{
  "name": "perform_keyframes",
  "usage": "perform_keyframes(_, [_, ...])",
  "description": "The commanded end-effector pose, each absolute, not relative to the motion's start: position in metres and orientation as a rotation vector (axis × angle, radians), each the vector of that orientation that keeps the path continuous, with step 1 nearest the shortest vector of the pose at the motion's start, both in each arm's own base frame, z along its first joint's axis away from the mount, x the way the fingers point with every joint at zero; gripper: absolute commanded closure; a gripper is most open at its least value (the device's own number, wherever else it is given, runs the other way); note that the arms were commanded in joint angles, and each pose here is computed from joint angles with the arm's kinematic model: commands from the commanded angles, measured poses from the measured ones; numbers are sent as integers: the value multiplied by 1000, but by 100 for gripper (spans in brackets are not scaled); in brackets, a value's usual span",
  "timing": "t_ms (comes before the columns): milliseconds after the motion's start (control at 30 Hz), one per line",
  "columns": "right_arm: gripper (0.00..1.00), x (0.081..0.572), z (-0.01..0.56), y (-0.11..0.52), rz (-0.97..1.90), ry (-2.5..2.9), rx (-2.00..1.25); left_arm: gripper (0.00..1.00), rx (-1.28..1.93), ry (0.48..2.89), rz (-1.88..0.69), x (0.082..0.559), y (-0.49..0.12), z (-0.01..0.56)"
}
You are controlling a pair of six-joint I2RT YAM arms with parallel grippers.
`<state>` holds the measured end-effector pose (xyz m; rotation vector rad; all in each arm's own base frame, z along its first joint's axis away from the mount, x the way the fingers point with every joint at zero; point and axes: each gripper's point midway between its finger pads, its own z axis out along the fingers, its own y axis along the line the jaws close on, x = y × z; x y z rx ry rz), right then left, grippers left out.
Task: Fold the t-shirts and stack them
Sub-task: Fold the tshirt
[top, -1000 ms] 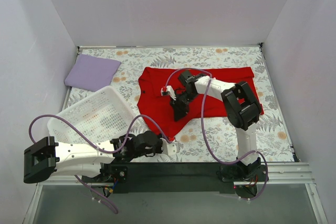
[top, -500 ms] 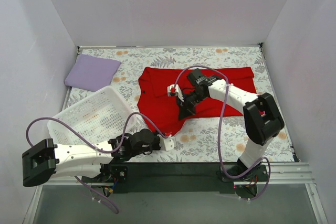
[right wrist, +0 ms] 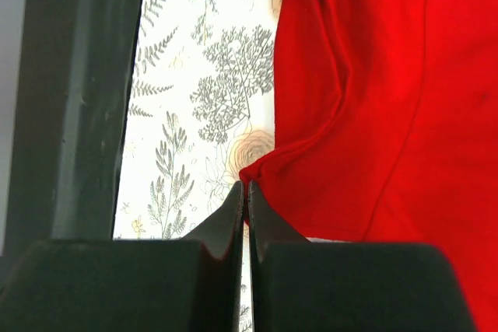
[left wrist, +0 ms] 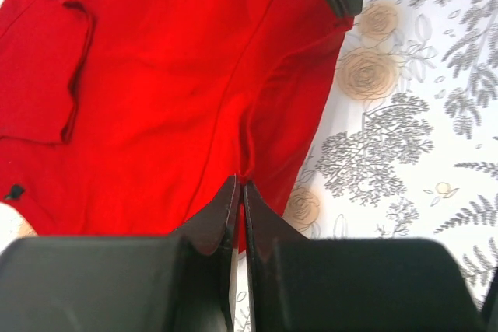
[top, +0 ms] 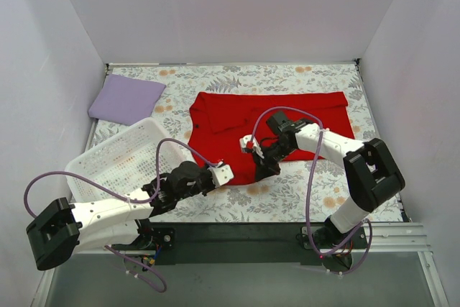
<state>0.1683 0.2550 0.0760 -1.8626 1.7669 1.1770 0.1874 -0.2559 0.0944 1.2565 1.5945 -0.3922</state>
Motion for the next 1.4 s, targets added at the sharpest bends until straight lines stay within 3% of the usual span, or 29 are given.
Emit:
perform_keyframes(0, [98, 163, 78, 249, 1112, 1658, -1939, 100, 1231, 1564, -474, 185, -267, 109])
perform_keyframes(433, [92, 155, 48, 233, 997, 1692, -2039, 100, 1061, 1608, -435, 196, -253, 126])
perform_keyframes(733, [75, 153, 54, 238, 1039, 1686, -2013, 100, 1056, 1598, -451, 190, -246, 131])
perform_keyframes(933, [64, 170, 83, 225, 919, 1676, -1942, 100, 1117, 1592, -492, 181, -252, 128])
perform_keyframes(1100, [46, 221, 113, 154, 716, 1787, -1641, 100, 1225, 1571, -478, 175, -253, 124])
perform_keyframes(1233, [43, 248, 101, 71, 489, 2002, -1414, 100, 1311, 1492, -384, 169, -264, 139])
perform_keyframes(1367, [43, 255, 92, -21, 398, 2215, -1114, 100, 1413, 1492, -231, 173, -256, 114])
